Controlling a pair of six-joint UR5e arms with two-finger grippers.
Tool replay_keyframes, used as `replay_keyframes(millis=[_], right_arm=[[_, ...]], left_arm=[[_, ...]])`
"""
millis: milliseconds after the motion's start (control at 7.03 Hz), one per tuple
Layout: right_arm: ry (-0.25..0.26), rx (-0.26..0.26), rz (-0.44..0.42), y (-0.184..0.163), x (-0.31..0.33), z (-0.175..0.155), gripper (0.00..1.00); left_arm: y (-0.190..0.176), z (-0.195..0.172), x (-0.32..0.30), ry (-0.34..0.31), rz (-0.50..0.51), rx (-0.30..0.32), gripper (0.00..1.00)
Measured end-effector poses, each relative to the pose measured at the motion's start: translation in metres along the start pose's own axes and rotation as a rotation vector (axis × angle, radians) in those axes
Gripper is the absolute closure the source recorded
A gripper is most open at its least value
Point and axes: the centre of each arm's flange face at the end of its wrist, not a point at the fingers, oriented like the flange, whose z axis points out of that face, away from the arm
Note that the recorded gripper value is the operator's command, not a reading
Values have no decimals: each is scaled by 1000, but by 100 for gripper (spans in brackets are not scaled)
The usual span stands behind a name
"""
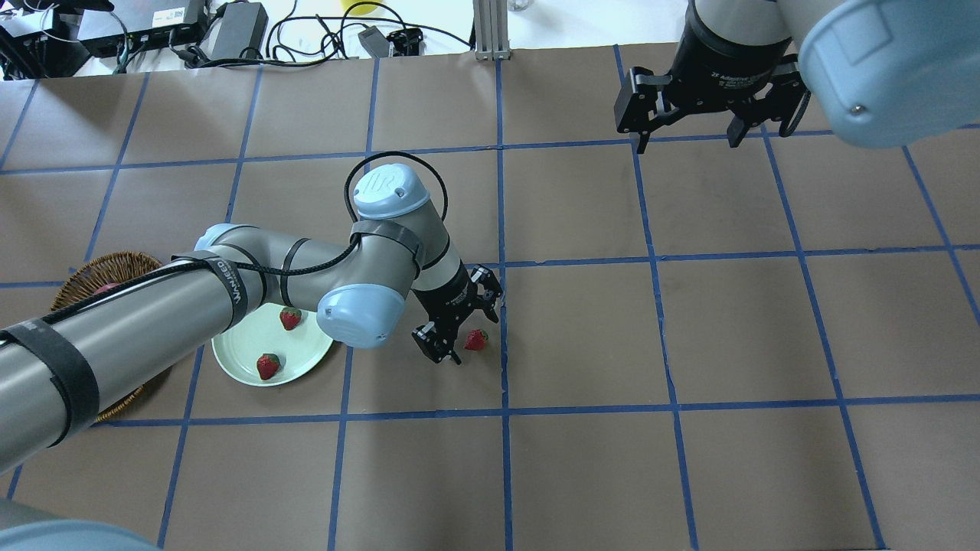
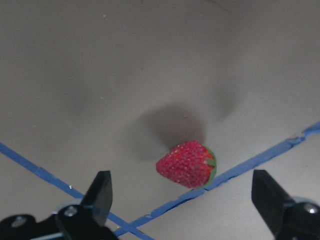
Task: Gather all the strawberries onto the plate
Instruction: 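Carry the last strawberry over the plate and release it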
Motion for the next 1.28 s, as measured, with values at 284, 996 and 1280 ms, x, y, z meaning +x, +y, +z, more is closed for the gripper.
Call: replay_keyframes(millis=[284,996,1280], right_arm=[[0,0,0,0,0,0,0],[0,0,1,0,0,0,0],[0,0,0,0,0,0,0]], left_arm=[[-1,-4,2,8,16,17,100],[-33,-96,0,-71,189,145,100],[-77,-131,-28,-123,280,118,100]])
